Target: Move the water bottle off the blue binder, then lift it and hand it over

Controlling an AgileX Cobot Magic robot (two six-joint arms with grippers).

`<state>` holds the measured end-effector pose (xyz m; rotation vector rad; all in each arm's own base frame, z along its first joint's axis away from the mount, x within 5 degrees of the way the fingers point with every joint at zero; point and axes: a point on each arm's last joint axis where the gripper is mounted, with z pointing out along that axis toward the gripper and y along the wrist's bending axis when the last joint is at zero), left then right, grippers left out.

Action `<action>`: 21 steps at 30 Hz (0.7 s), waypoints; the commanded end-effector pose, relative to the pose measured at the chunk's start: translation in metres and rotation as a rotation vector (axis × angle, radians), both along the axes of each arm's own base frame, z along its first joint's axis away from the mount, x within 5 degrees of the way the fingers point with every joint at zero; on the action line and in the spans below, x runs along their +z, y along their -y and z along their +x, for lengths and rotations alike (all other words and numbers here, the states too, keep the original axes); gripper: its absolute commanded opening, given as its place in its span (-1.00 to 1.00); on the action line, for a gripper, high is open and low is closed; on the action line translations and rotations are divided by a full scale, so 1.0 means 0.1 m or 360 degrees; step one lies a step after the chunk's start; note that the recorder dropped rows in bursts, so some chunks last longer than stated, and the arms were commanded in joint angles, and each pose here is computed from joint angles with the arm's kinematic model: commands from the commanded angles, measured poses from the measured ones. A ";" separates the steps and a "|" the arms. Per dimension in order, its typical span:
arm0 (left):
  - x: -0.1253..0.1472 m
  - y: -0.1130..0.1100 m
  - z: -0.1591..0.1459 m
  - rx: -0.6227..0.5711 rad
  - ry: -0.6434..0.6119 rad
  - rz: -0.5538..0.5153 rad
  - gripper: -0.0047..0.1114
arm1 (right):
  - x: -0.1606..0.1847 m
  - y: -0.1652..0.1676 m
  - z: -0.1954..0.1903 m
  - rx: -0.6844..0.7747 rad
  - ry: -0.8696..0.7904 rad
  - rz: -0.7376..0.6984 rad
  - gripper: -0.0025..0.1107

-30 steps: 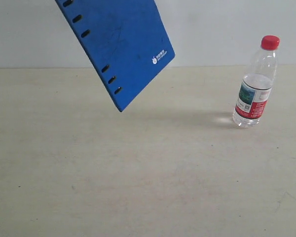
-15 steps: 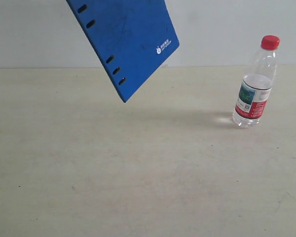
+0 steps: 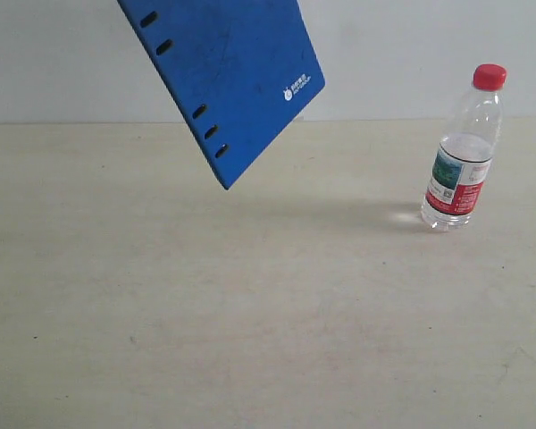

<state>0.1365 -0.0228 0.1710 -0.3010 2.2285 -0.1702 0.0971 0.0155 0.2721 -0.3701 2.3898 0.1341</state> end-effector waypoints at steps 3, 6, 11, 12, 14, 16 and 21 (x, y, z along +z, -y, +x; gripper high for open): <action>0.01 0.01 0.01 -0.0011 0.0001 -0.0015 -0.83 | 0.01 0.00 -0.02 0.0013 0.0017 -0.0004 -0.96; 0.12 0.00 -0.05 -0.0023 0.0135 -0.0058 -0.83 | 0.01 -0.01 -0.02 0.0017 0.0010 -0.0004 -0.96; 0.56 -0.12 -0.39 -0.0026 0.0747 -0.0231 -0.83 | 0.00 -0.01 -0.03 0.0024 -0.0012 -0.0002 -0.96; 0.64 -0.15 -0.47 -0.0029 0.0874 -0.0243 -0.83 | 0.00 -0.01 -0.04 0.0025 -0.0016 -0.0002 -0.96; 0.75 -0.20 -0.61 -0.0032 0.1086 -0.0247 -0.83 | -0.01 -0.01 -0.04 0.0028 -0.0025 -0.0001 -0.96; 0.81 -0.24 -0.72 -0.0018 0.1231 -0.0242 -0.83 | -0.01 -0.01 -0.05 0.0032 -0.0039 -0.0001 -0.96; 0.89 -0.29 -0.89 -0.0020 0.1450 -0.0268 -0.83 | -0.01 -0.01 -0.05 0.0031 -0.0043 0.0002 -0.96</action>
